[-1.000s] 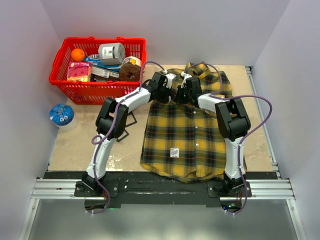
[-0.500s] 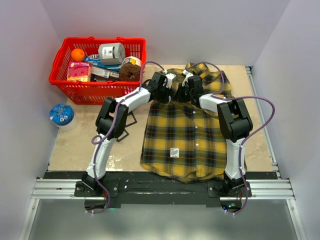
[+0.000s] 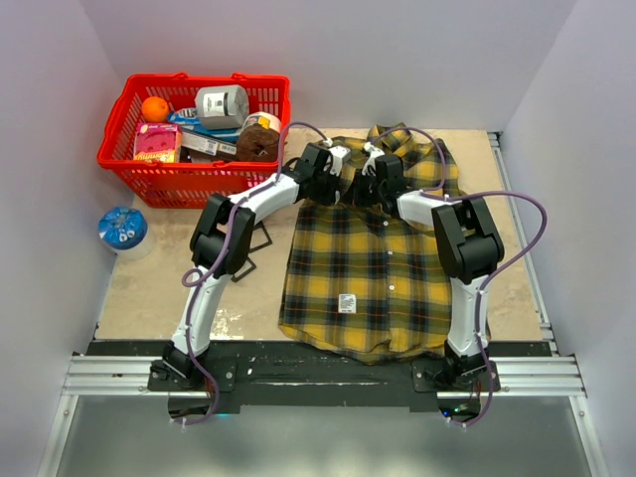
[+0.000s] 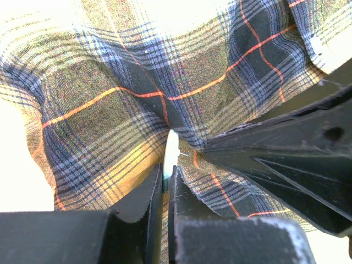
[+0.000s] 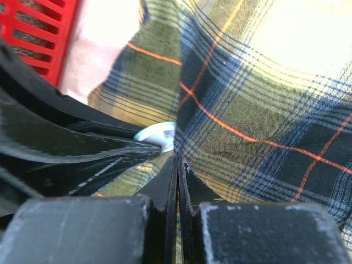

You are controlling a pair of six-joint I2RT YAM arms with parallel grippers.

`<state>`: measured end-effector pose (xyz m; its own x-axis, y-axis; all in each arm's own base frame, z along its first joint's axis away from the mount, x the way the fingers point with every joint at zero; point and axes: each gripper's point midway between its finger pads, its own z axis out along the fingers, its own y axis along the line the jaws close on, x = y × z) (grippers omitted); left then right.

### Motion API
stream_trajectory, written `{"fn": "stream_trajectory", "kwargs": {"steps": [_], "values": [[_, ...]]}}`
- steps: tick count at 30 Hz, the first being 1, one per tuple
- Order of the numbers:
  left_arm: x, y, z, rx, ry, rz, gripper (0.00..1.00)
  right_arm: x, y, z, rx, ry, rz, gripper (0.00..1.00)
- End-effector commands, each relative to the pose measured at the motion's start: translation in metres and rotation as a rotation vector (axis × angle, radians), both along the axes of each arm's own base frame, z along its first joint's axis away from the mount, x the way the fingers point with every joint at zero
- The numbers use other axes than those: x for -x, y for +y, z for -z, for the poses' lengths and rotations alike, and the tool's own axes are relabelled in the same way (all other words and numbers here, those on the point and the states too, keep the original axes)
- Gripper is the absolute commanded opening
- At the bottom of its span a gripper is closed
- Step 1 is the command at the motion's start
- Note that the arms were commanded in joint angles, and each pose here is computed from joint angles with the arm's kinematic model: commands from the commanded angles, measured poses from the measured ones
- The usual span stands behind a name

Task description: Pin the brooch onto the clothing

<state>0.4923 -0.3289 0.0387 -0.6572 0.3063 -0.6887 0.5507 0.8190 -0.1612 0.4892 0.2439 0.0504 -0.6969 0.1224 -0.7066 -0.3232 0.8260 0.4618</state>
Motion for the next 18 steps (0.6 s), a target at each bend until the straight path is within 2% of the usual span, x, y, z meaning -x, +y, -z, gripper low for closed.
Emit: {"fn": "stream_trajectory", "kwargs": {"steps": [1,18], "values": [[-0.004,0.000,-0.003,0.011,0.005,0.002,0.00,-0.003,0.013,-0.053,-0.087,-0.105,-0.042,0.00],[-0.004,-0.003,-0.008,0.026,-0.001,0.007,0.00,0.003,0.027,-0.043,-0.111,-0.076,-0.087,0.00]]}}
